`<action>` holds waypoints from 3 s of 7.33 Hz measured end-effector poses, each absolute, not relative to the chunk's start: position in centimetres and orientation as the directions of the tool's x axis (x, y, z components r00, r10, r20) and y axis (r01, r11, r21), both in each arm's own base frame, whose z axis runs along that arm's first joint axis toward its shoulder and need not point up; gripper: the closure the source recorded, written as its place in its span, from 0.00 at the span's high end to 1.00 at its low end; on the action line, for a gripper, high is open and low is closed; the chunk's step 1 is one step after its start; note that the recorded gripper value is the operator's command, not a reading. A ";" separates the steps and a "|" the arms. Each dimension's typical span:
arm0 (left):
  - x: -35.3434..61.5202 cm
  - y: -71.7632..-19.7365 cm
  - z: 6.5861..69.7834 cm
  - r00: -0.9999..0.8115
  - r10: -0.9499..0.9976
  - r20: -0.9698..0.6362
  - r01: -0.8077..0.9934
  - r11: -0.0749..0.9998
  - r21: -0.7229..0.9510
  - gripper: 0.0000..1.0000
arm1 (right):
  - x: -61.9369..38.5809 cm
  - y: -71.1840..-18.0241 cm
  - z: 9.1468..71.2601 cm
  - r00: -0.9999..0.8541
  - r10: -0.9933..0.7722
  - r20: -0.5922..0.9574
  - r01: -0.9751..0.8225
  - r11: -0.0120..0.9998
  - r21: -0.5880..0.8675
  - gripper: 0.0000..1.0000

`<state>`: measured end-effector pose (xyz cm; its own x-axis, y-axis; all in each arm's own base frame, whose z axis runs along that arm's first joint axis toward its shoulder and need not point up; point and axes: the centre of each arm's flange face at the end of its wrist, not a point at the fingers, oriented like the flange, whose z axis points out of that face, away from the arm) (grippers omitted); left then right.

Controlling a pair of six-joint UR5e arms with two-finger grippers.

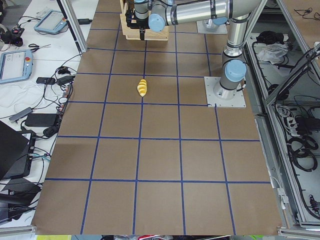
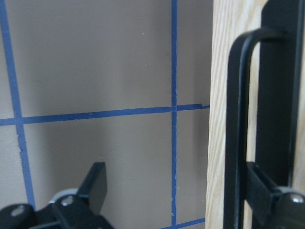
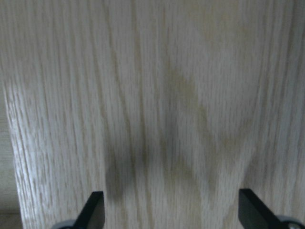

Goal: Open upper drawer

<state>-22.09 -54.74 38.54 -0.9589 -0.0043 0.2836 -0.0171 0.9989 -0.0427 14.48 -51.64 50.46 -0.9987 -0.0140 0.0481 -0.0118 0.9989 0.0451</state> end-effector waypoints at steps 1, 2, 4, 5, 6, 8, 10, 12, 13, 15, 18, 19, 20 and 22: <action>-21.6 -54.7 38.7 -0.960 -0.011 0.280 -0.024 0.999 -0.041 1.00 | 14.5 -51.6 50.4 -0.999 -0.014 0.048 -0.012 0.999 0.045 1.00; -21.0 -54.7 38.9 -0.960 -0.018 0.279 -0.030 0.999 -0.038 1.00 | 14.5 -51.6 50.4 -0.999 -0.015 0.048 -0.012 0.999 0.045 1.00; -20.0 -54.3 39.5 -0.961 -0.025 0.275 -0.032 0.999 -0.020 1.00 | 14.5 -51.6 50.5 -0.999 -0.015 0.048 -0.013 0.999 0.045 1.00; -19.3 -54.3 39.7 -0.961 -0.024 0.274 -0.029 0.999 -0.014 1.00 | 14.5 -51.6 50.5 -0.999 -0.015 0.048 -0.013 0.999 0.045 1.00; -18.7 -54.2 39.8 -0.962 -0.024 0.273 -0.027 1.000 -0.009 1.00 | 14.5 -51.6 50.5 -0.999 -0.015 0.048 -0.013 0.999 0.045 1.00; -17.6 -54.1 41.2 -0.966 -0.030 0.257 -0.035 0.999 -0.014 1.00 | 14.5 -51.6 50.5 -0.999 -0.014 0.048 -0.012 0.999 0.045 1.00; -13.9 -53.2 45.2 -0.988 -0.006 0.151 -0.006 1.000 0.001 1.00 | 14.5 -51.6 50.5 -0.999 -0.014 0.048 -0.011 0.999 0.045 1.00; -10.5 -51.5 50.1 -0.999 0.046 0.011 0.046 0.999 0.000 1.00 | 14.5 -51.6 50.5 -0.999 -0.014 0.048 -0.012 0.999 0.044 1.00; -10.1 -50.4 52.0 -0.998 0.059 -0.030 0.059 0.998 -0.013 1.00 | 14.5 -51.6 50.5 -0.999 -0.014 0.048 -0.012 0.999 0.044 1.00; -10.7 -49.0 53.4 -0.997 0.065 -0.051 0.067 0.997 -0.033 1.00 | 14.5 -51.7 50.5 -0.999 -0.014 0.048 -0.011 0.999 0.044 1.00; -12.3 -48.5 54.0 -0.998 0.056 -0.032 0.058 0.997 -0.048 1.00 | 14.5 -51.7 50.5 -0.999 -0.014 0.048 -0.012 0.999 0.044 1.00; -12.4 -48.4 54.3 -0.998 0.053 -0.024 0.054 0.997 -0.055 1.00 | 14.5 -51.7 50.5 -0.999 -0.014 0.048 -0.012 0.999 0.044 1.00; -12.3 -48.3 54.5 -0.998 0.051 -0.022 0.052 0.997 -0.059 1.00 | 14.5 -51.7 50.5 -0.999 -0.014 0.048 -0.012 0.999 0.045 1.00; -12.3 -48.1 54.8 -0.999 0.048 -0.021 0.050 0.997 -0.066 1.00 | 14.4 -51.7 50.5 -0.999 -0.014 0.048 -0.012 0.999 0.045 1.00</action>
